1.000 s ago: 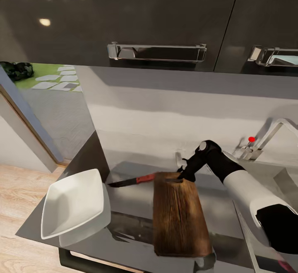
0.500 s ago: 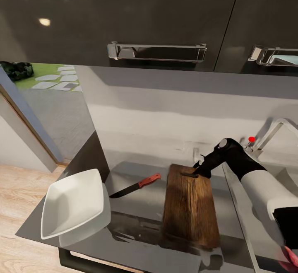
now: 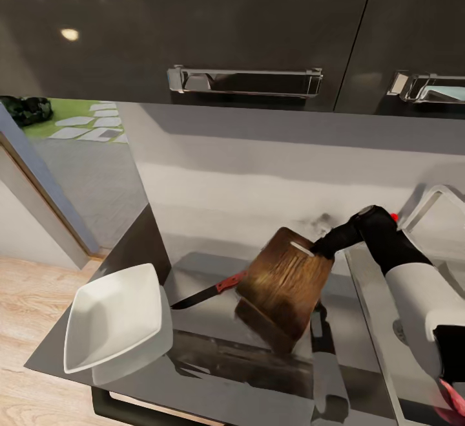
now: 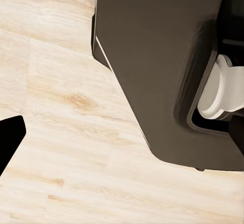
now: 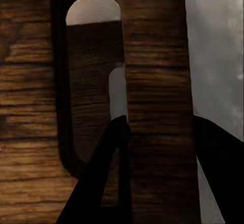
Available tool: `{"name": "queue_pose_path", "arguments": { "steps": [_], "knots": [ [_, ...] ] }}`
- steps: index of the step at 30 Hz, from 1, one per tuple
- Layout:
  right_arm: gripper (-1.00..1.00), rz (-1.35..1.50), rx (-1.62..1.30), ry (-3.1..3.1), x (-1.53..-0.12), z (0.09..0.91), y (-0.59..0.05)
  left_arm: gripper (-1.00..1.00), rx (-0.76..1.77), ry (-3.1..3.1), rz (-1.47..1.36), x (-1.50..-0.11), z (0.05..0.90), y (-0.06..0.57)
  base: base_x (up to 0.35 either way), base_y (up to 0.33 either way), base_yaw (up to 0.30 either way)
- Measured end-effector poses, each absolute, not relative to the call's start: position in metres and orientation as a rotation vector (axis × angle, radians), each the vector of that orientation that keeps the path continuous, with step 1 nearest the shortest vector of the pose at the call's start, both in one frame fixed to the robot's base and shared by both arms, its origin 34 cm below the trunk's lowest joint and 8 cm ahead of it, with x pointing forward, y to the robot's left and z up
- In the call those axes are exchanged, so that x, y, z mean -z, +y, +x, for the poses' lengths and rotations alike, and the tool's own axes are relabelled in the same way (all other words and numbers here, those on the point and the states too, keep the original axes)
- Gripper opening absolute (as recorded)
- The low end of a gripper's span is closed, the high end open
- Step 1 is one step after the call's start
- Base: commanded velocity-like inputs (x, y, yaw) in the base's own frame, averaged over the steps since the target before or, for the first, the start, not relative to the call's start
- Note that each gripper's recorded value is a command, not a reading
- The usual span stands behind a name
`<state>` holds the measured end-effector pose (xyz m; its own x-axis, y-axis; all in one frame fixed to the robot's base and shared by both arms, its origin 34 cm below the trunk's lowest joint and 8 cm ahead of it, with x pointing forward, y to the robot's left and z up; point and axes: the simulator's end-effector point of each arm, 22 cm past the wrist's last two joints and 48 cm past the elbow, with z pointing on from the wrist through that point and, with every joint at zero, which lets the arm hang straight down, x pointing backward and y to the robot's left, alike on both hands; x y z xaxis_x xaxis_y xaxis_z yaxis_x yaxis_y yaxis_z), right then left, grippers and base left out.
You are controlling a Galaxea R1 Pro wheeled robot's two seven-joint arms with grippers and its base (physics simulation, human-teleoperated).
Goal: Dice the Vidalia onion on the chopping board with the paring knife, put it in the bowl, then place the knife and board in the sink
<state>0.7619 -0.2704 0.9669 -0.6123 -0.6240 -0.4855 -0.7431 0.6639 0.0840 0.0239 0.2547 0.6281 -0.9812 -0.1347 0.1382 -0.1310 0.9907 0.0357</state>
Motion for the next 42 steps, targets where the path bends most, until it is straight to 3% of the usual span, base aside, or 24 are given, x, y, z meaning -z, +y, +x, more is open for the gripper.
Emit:
{"name": "queue_pose_path", "arguments": {
  "steps": [5, 16, 35, 42],
  "knots": [
    [-1.0, -0.754, -0.341, 2.554, -0.982, 0.778, -0.295, 1.0, 0.04, -2.995, 0.197, -0.628, 0.024, 0.255, -0.001, 0.0, 0.0],
    [-1.0, -0.427, -0.164, 2.61, -0.982, 0.795, -0.346, 1.0, 0.038, -2.995, 0.19, -0.628, 0.024, 0.255, -0.23, 0.0, 0.0],
    [-1.0, -0.201, -0.019, 2.615, -0.978, 0.805, -0.37, 1.0, 0.045, -3.029, 0.189, -0.625, 0.039, 0.26, -0.324, 0.023, 0.0],
    [-1.0, -0.065, -0.012, 2.599, -0.976, 0.805, -0.384, 1.0, 0.058, -3.04, 0.184, -0.624, 0.043, 0.268, -0.113, 0.053, 0.0]
  ]
}}
